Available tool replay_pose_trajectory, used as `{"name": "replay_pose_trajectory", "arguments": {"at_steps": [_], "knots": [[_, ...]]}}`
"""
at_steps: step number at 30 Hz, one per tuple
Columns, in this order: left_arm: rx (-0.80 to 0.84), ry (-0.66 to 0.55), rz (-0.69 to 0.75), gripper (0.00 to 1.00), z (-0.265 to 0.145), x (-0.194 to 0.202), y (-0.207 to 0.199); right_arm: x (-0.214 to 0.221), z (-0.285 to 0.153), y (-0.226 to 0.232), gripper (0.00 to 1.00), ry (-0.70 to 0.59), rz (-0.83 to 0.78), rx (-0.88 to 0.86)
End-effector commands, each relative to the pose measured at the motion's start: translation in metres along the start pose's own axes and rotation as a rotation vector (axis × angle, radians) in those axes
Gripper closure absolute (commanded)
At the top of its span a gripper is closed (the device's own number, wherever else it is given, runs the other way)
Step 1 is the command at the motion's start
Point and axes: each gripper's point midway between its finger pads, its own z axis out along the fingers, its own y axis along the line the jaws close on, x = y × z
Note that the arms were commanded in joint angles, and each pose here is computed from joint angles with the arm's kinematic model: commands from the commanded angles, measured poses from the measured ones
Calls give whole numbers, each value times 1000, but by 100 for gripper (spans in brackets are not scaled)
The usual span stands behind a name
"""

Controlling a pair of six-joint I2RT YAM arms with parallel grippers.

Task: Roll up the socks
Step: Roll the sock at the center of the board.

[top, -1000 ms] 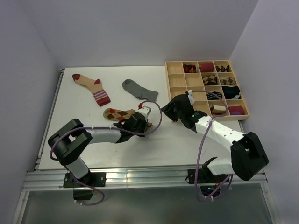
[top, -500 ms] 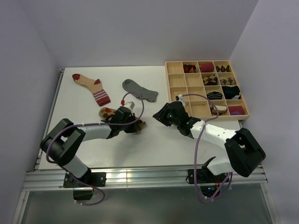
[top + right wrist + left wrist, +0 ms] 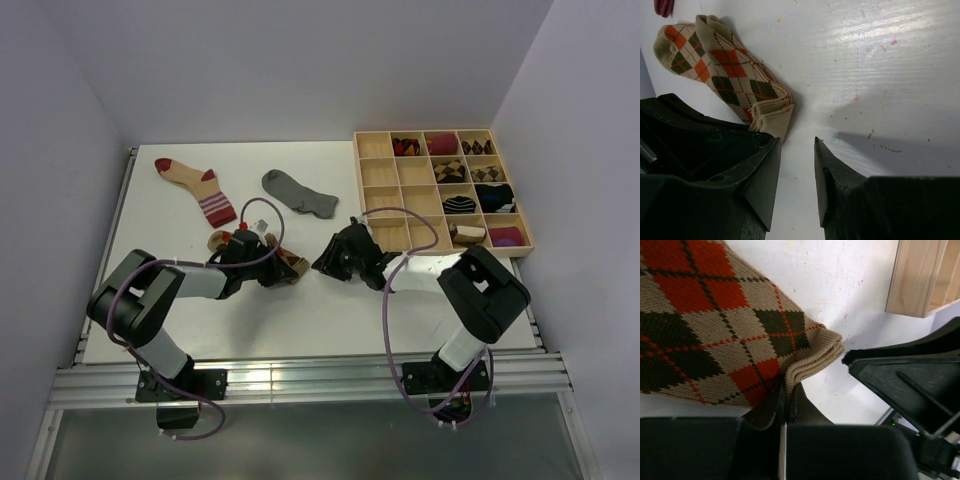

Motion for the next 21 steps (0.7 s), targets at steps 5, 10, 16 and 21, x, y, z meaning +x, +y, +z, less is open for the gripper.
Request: {"name": "replay_pose_trajectory", "arguments": {"at_steps": [5, 10, 16, 21], "knots": [[-49, 72, -139, 99, 1, 19, 28, -3, 18, 26, 59, 7, -24, -82], [-58, 75, -153, 99, 2, 18, 29, 3, 28, 23, 59, 31, -21, -80], [-78, 84, -177, 99, 4, 18, 35, 5, 35, 25, 59, 39, -14, -103], [-97, 92, -180, 99, 5, 20, 38, 8, 40, 21, 59, 47, -6, -90]]}}
